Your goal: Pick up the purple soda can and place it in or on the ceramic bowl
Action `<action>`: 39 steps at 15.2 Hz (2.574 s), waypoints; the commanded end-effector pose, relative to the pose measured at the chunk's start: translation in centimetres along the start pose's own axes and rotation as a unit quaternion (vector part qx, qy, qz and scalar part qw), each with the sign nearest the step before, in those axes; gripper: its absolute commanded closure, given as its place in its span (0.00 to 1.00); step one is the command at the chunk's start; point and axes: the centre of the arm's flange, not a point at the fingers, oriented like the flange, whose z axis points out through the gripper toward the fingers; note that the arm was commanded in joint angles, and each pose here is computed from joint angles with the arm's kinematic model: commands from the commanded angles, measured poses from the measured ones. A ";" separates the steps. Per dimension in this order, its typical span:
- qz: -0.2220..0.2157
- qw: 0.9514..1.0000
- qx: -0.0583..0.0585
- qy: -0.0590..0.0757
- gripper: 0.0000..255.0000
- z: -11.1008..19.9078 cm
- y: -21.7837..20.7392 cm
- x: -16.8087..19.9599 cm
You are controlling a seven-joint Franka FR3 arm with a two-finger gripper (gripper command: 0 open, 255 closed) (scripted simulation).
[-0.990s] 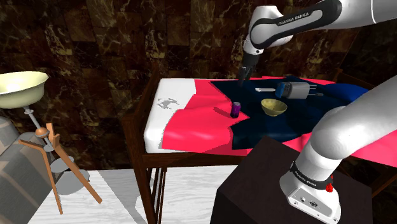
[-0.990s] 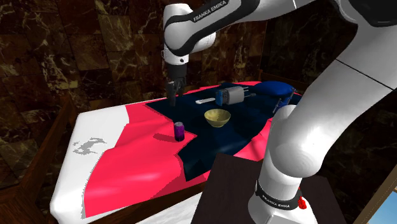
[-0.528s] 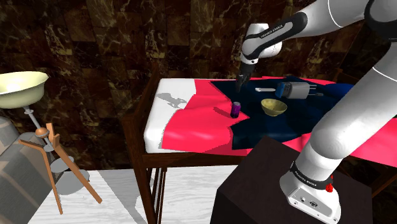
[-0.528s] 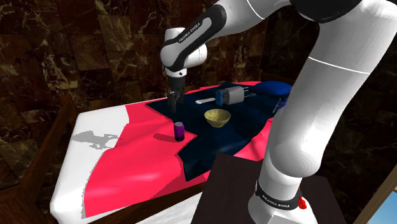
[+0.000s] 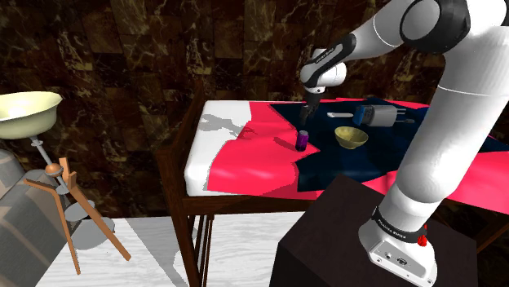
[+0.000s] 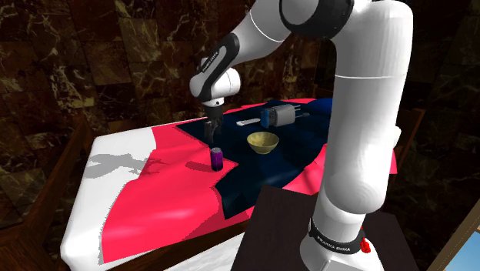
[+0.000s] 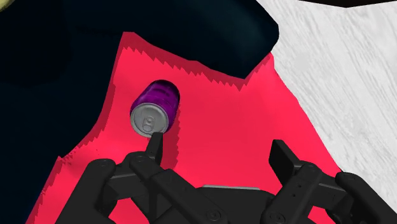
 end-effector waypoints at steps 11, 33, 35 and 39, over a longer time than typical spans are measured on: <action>0.004 1.000 0.014 -0.018 0.00 11.3 8.0 3.5; 0.004 1.000 0.014 -0.018 1.00 14.2 7.9 3.4; 0.004 1.000 0.014 -0.018 1.00 13.7 7.9 3.5; 0.004 1.000 0.014 -0.018 1.00 11.6 8.0 3.5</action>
